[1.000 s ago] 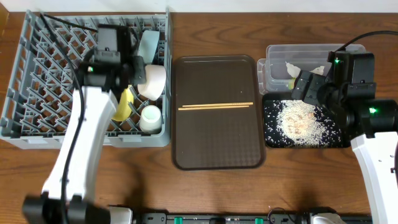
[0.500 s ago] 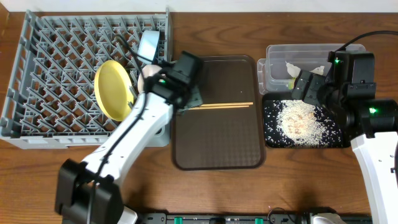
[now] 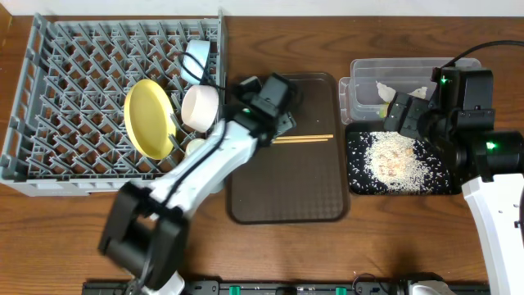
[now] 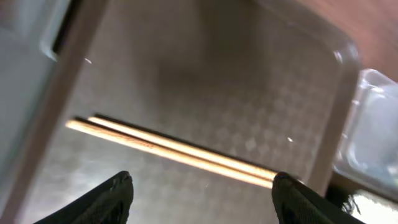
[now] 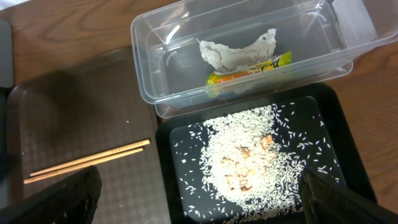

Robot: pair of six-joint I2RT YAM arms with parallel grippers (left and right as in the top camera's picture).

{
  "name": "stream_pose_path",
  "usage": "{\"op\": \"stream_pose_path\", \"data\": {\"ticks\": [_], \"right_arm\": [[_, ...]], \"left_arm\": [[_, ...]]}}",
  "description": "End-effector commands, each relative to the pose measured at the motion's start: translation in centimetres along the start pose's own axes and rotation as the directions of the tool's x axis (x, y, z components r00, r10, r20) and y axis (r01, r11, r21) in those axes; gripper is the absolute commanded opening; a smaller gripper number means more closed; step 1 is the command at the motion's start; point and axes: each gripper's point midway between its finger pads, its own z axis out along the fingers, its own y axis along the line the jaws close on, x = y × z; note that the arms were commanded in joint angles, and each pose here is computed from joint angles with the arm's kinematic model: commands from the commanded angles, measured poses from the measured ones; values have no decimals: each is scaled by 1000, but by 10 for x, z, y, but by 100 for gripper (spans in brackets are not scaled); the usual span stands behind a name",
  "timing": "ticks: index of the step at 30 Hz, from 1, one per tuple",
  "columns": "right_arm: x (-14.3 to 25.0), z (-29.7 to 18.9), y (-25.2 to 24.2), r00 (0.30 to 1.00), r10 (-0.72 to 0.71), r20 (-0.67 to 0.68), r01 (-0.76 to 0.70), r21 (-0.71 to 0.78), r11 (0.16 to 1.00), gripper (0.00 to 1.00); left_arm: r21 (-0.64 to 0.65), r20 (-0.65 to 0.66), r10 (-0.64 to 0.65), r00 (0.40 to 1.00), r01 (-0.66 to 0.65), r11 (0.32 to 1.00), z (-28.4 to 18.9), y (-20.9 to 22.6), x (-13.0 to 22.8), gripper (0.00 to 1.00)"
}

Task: Sort waste into correct bins and load items into the dishwasher
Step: 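Release plate and move left gripper over the chopsticks on tray, then lower left gripper and grasp one wooden chopstick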

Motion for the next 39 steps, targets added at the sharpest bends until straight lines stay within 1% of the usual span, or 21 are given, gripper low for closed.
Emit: {"op": "stream_pose_path", "data": {"ticks": [1, 5, 12, 15, 21, 39], "right_arm": [[-3, -1, -5, 1000, 18, 7, -18, 15, 1000, 99], [-3, -1, -5, 1000, 18, 7, -19, 15, 1000, 99], [-3, -1, -5, 1000, 18, 7, -18, 15, 1000, 99], [-3, -1, -5, 1000, 18, 7, -18, 15, 1000, 99], [-3, -1, -5, 1000, 18, 7, -18, 15, 1000, 99], [-3, -1, -5, 1000, 18, 7, -18, 15, 1000, 99]], "left_arm": [[-44, 11, -69, 998, 70, 997, 27, 1, 13, 72], [-54, 20, -87, 996, 88, 995, 44, -2, 21, 69], [-24, 48, -107, 993, 108, 994, 59, -9, 17, 68], [-34, 43, -110, 993, 112, 993, 64, -7, 20, 69], [-71, 10, -97, 995, 98, 993, 69, 1, 31, 69], [-99, -14, -116, 993, 114, 989, 75, 7, 39, 69]]}}
